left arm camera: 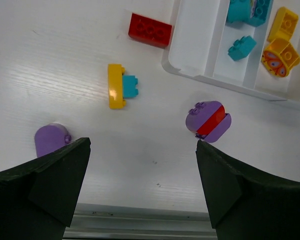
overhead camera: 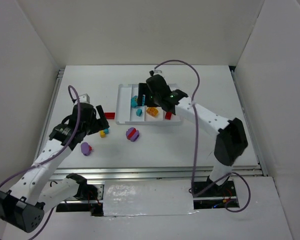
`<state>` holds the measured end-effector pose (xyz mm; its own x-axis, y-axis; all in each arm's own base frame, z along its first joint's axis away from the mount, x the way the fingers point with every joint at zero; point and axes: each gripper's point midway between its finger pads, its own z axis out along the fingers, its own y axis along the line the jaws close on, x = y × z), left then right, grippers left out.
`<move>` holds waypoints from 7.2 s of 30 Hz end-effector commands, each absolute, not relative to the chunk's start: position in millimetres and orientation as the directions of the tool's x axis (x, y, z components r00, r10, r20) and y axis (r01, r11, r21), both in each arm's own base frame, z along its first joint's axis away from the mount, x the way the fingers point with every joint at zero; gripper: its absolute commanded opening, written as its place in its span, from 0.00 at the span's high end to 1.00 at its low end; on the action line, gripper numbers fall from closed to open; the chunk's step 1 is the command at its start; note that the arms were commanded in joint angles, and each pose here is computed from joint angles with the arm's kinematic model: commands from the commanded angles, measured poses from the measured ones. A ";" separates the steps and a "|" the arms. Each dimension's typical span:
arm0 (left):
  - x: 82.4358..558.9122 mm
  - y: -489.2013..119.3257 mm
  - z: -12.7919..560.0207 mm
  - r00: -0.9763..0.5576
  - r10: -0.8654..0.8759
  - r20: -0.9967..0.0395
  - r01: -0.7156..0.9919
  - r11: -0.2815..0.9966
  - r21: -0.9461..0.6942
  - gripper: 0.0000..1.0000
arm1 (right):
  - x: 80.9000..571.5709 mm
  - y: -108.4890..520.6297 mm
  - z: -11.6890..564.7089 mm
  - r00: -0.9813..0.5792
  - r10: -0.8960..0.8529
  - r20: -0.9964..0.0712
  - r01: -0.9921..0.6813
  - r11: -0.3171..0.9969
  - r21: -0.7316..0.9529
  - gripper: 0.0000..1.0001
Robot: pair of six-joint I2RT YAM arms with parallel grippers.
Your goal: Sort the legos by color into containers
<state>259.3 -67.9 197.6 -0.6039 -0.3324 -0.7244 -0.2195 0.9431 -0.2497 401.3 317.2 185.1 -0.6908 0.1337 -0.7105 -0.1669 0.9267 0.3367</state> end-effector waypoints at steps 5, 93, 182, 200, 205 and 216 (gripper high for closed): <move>295.5 -94.0 156.4 -0.629 -0.459 -0.628 -0.306 0.888 -0.342 0.00 | 296.1 305.4 225.0 -0.642 0.090 -0.761 -0.363 0.839 0.406 0.19; 180.2 -237.7 270.1 -0.321 -0.219 -0.921 0.758 0.524 -0.389 0.01 | 159.1 374.0 262.1 -0.643 0.110 -0.758 -0.684 0.363 0.633 1.00; 194.2 -97.9 279.3 -0.380 -0.141 -0.914 0.192 0.955 -0.227 1.00 | 461.4 383.6 77.3 -0.764 0.096 -0.638 -0.165 0.927 0.337 1.00; 195.4 -105.1 275.3 -0.390 -0.115 -0.913 0.227 0.949 -0.217 1.00 | 509.8 363.4 83.4 -0.687 0.145 -0.712 -0.045 0.970 0.240 0.98; 196.0 -105.6 274.8 -0.393 -0.113 -0.912 0.230 0.949 -0.217 1.00 | 510.1 366.4 86.6 -0.697 0.147 -0.702 -0.064 0.962 0.265 0.80; 198.4 -108.1 270.8 -0.408 -0.100 -0.908 0.233 0.950 -0.209 0.99 | 495.2 371.0 93.6 -0.715 0.118 -0.689 -0.128 0.947 0.296 0.38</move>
